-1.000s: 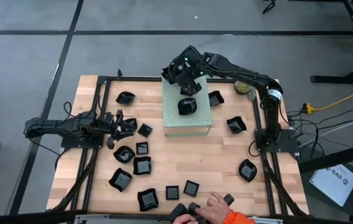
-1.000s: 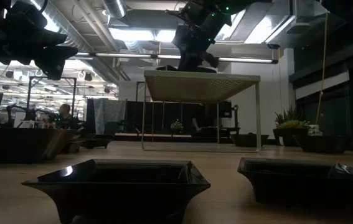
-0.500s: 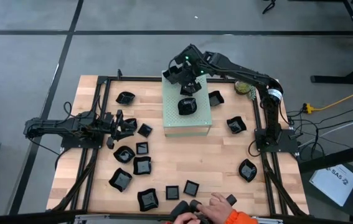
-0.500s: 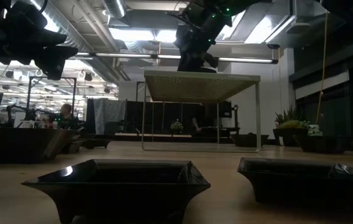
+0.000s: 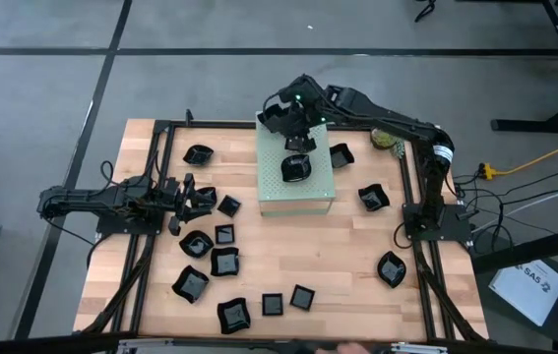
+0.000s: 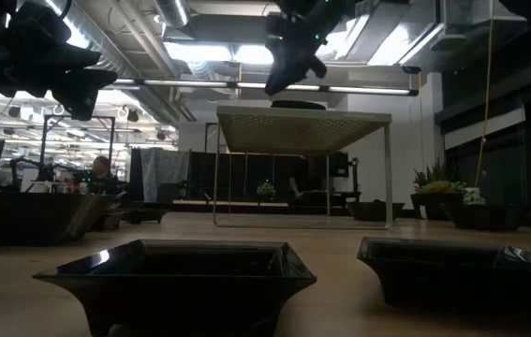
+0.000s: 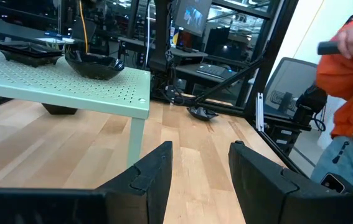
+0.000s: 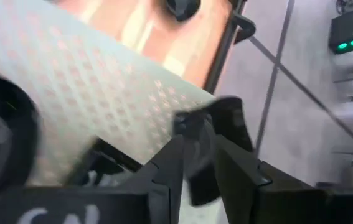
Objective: Pick & Place Mini shaped plates
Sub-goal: Stack the black leaf shaped plate on top of the black leaf shape plates on the shelf
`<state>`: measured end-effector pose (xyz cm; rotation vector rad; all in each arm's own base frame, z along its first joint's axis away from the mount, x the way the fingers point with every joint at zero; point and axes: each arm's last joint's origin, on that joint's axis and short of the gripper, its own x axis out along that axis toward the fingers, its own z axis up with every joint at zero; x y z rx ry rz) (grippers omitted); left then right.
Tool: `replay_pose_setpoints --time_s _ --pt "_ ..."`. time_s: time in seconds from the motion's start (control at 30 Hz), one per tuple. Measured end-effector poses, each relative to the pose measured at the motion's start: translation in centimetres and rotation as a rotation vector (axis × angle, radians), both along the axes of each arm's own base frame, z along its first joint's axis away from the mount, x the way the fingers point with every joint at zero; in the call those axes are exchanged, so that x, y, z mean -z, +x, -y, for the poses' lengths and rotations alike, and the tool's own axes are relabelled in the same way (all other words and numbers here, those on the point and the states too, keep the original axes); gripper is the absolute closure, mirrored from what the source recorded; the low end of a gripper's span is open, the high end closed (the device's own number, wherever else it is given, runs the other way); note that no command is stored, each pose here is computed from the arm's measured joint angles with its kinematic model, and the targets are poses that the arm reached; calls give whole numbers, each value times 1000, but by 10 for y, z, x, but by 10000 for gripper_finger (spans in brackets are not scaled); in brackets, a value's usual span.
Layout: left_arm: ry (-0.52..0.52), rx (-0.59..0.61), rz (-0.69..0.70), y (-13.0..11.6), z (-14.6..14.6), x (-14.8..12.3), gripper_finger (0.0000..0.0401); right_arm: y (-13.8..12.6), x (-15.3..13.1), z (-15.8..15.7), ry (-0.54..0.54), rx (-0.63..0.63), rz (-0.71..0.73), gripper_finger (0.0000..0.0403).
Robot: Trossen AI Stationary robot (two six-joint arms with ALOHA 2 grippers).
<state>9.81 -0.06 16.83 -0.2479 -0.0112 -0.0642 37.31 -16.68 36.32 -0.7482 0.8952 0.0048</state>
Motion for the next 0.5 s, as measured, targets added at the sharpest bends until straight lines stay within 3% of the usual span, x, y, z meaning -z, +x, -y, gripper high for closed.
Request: replay_pose_setpoints --time_s 0.3,0.5 --pt "0 0 0 0 0 0 249 -4 -7 -58 254 123 -28 315" --pt "0 0 0 0 0 0 249 -2 -8 -95 361 144 -45 315"
